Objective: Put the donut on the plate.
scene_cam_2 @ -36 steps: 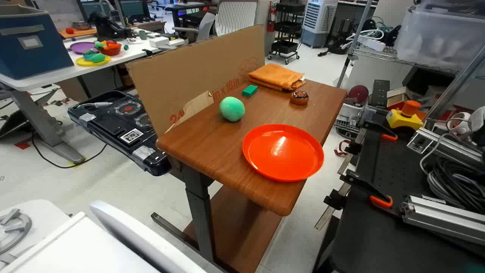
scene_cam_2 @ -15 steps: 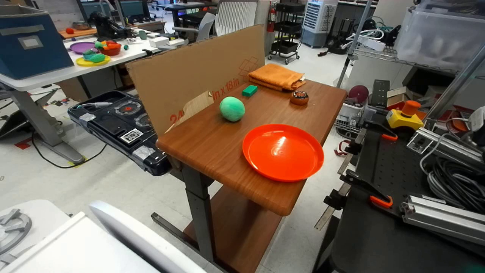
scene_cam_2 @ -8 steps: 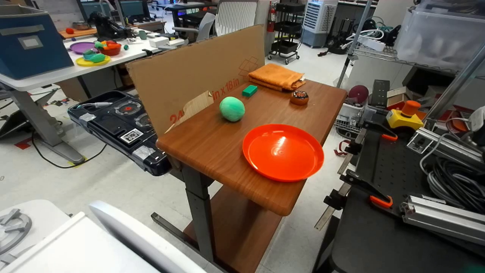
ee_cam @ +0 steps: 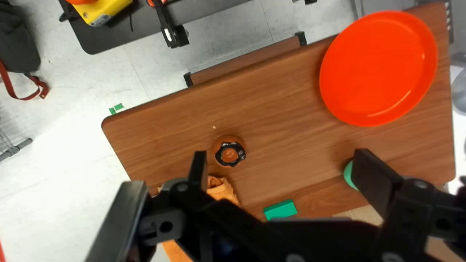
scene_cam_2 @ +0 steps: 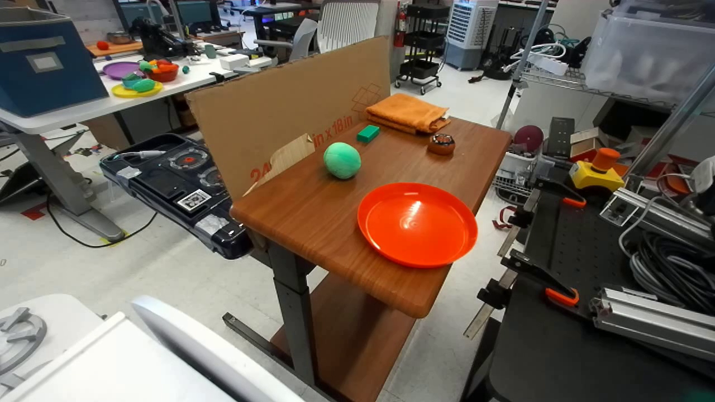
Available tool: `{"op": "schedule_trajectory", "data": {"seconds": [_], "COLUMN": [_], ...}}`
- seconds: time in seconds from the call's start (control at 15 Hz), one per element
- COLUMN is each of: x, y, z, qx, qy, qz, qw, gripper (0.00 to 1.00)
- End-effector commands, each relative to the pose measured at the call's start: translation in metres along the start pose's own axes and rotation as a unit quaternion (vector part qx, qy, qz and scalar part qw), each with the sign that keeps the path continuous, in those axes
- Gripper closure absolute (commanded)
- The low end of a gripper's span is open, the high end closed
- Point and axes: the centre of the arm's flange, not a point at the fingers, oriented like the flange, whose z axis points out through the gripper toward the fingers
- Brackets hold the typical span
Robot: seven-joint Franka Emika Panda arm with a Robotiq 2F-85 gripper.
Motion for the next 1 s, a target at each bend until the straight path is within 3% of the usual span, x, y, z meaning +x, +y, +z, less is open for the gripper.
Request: {"op": "schedule_trajectory", "data": {"seconds": [0.0, 0.4, 0.93], "x": [0.056, 0.1, 0.134], "y": [-0.003, -0.001, 0.017], "z": [0.053, 0.144, 0.229], "qx": [0.012, -0.009, -0.077], "qy": [0.012, -0.006, -0.059], "qz": [0.047, 0.105, 0.158], "qw": [0.9988, 0.9944, 0.9827], "gripper": [0.0, 0.0, 0.0]}}
